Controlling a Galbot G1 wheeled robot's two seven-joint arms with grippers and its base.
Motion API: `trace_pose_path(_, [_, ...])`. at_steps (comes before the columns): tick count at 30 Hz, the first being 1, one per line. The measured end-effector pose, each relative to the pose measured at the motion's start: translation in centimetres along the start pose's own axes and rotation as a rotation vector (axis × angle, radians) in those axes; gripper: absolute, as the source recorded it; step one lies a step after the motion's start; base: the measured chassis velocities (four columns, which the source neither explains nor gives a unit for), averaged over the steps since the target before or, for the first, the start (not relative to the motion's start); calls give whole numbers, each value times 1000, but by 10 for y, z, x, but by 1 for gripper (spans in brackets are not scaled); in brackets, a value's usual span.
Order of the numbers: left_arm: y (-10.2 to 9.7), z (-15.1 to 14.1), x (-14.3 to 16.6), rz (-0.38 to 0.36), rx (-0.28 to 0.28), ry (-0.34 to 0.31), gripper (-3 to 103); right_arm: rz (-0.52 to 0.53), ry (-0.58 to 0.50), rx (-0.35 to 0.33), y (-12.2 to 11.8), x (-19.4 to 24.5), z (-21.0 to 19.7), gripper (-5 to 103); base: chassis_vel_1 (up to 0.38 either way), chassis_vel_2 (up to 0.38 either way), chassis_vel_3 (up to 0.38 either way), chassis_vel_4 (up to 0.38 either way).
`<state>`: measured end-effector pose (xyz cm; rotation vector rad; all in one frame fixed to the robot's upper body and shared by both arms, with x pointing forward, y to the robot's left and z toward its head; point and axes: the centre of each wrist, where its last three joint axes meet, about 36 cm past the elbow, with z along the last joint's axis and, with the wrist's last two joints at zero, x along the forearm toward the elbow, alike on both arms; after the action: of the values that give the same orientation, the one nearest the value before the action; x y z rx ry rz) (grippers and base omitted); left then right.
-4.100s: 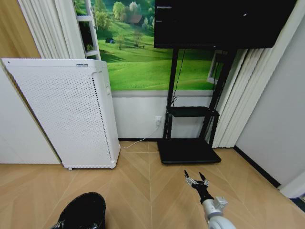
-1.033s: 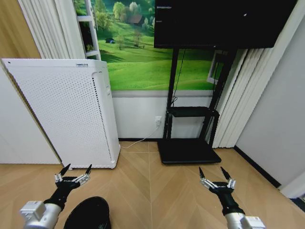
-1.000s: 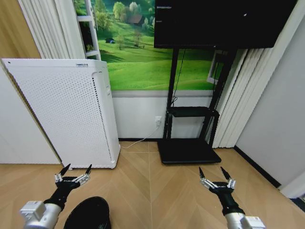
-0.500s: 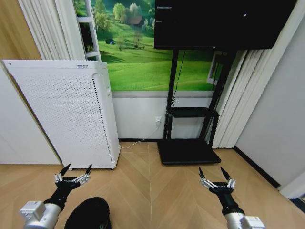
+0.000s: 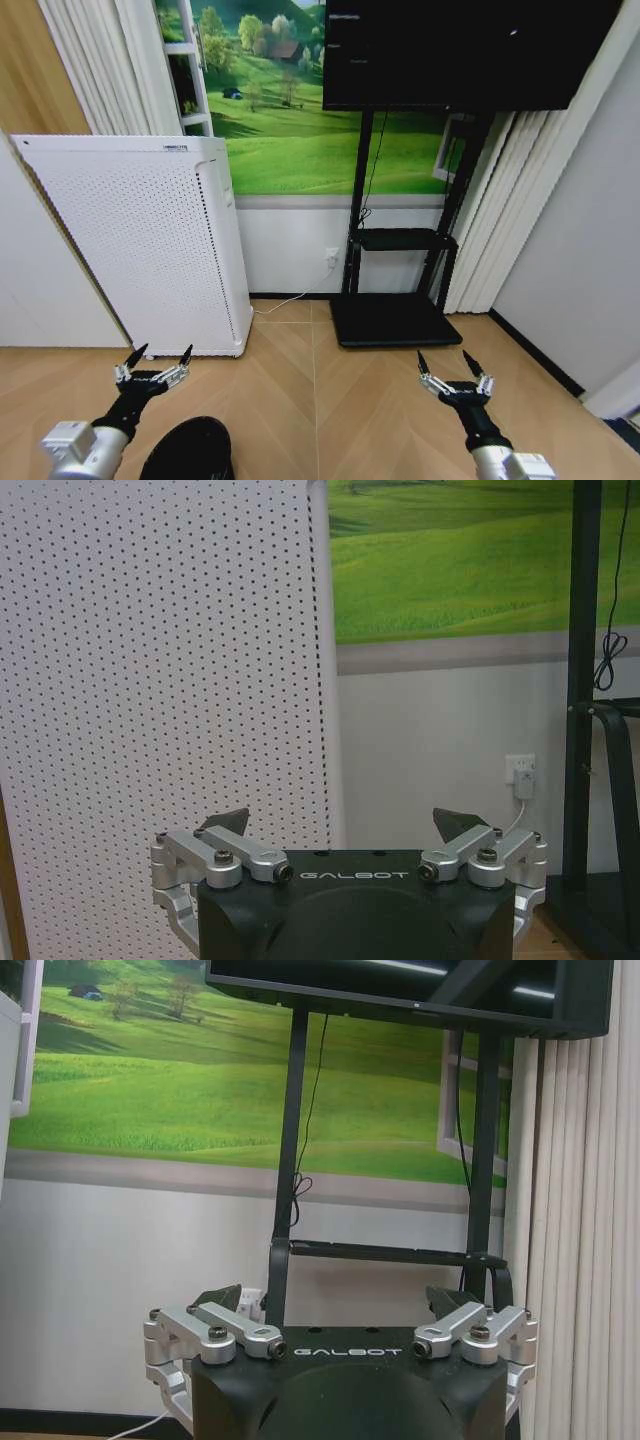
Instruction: Pick up the trash bin and place the garbage on the floor into it.
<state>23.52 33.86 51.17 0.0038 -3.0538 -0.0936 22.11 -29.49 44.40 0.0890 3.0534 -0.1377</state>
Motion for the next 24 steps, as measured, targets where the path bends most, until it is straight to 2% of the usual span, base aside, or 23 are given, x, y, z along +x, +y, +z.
trace_pose_path(24, [0, 0, 0, 0, 0, 1, 100, 0, 0, 0, 0, 0, 0, 100, 0, 0, 0, 0])
